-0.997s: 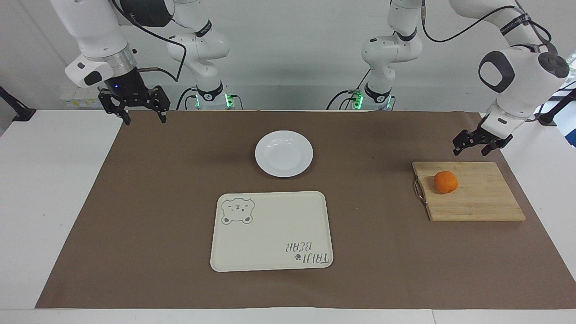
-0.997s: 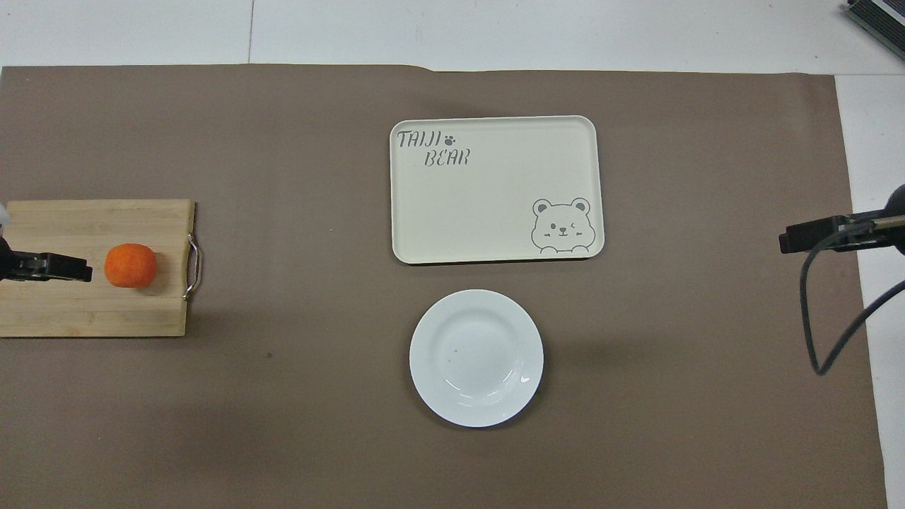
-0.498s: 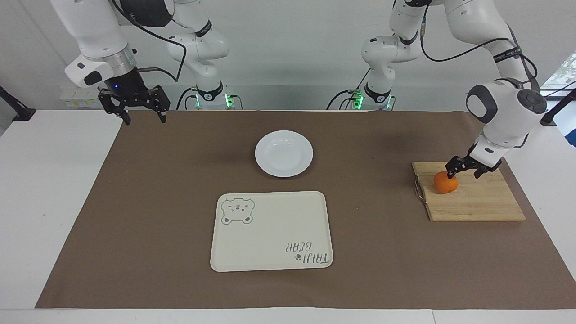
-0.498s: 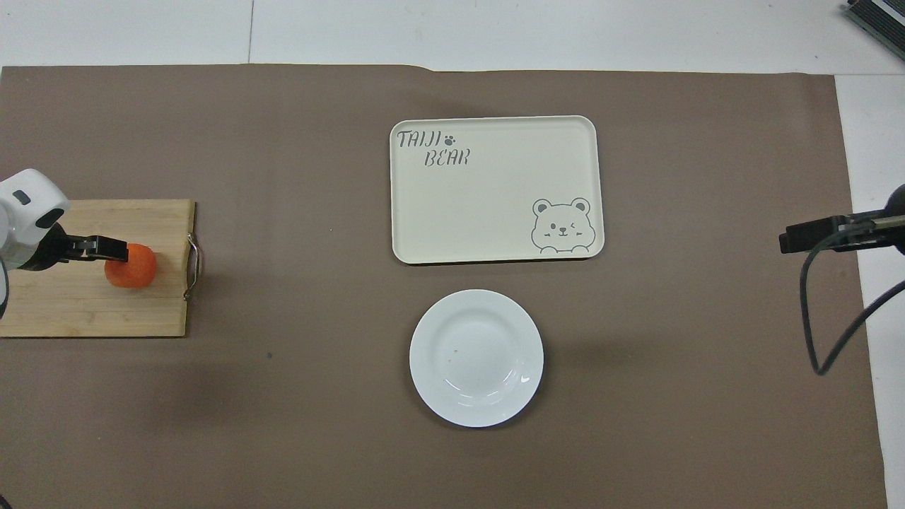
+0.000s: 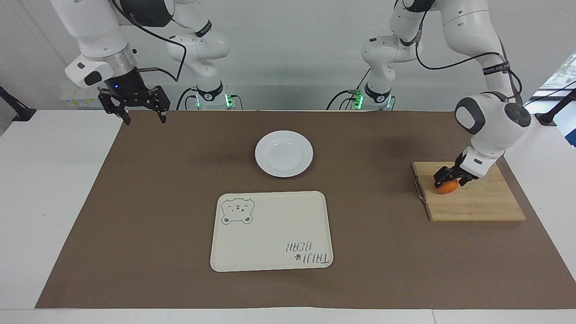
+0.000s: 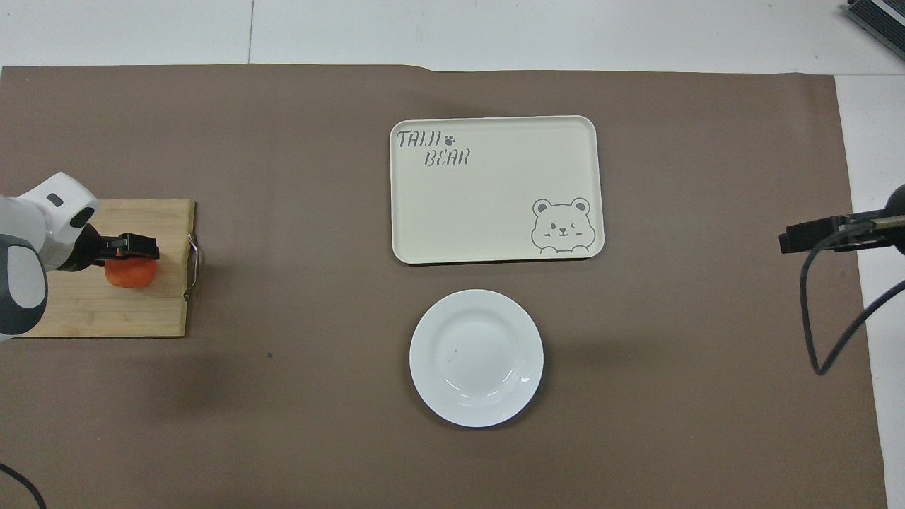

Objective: Place orange and plate with both arms
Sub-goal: 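Lower the left gripper onto the orange and close it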

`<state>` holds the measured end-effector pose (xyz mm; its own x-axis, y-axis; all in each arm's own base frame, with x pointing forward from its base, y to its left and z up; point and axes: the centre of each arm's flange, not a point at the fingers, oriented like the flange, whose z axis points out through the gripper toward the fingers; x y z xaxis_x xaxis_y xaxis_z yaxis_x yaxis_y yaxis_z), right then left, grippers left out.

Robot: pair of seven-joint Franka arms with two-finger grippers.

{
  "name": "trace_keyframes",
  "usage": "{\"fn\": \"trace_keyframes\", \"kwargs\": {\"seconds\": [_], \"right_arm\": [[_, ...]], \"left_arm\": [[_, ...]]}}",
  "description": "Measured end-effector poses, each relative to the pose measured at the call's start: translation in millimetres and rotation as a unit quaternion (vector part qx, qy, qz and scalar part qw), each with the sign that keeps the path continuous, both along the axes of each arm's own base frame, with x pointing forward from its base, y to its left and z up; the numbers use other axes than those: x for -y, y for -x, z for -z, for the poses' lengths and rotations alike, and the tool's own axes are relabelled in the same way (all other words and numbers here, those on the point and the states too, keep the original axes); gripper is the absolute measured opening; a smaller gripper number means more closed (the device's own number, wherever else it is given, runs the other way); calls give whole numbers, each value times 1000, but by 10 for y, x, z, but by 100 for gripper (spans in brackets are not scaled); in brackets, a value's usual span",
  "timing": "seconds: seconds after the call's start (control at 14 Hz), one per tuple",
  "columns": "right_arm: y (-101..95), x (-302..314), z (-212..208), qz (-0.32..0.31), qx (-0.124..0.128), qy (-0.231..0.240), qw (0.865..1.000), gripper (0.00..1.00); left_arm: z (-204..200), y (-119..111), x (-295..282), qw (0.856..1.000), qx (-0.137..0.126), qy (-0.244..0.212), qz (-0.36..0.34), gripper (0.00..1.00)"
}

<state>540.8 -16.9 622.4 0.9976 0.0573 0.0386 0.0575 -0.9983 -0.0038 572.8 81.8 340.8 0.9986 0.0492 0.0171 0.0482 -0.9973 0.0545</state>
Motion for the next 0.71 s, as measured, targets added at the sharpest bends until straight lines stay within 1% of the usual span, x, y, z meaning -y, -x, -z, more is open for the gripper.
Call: {"fn": "trace_keyframes", "kwargs": {"seconds": [0.21, 0.36, 0.43, 0.57, 0.71], "right_arm": [[0, 0, 0, 0, 0, 0, 1000, 100], [0, 0, 0, 0, 0, 0, 1000, 100], [0, 0, 0, 0, 0, 0, 1000, 100], [0, 0, 0, 0, 0, 0, 1000, 100], [0, 0, 0, 0, 0, 0, 1000, 100]], "left_arm": [[141, 81, 5, 1000, -4, 0, -1, 100], [149, 88, -5, 1000, -3, -1, -8, 78], [146, 86, -8, 1000, -2, -1, -12, 77], [96, 58, -10, 1000, 5, -1, -24, 77], [-45, 4, 14, 999, 7, 1, -41, 77]]}}
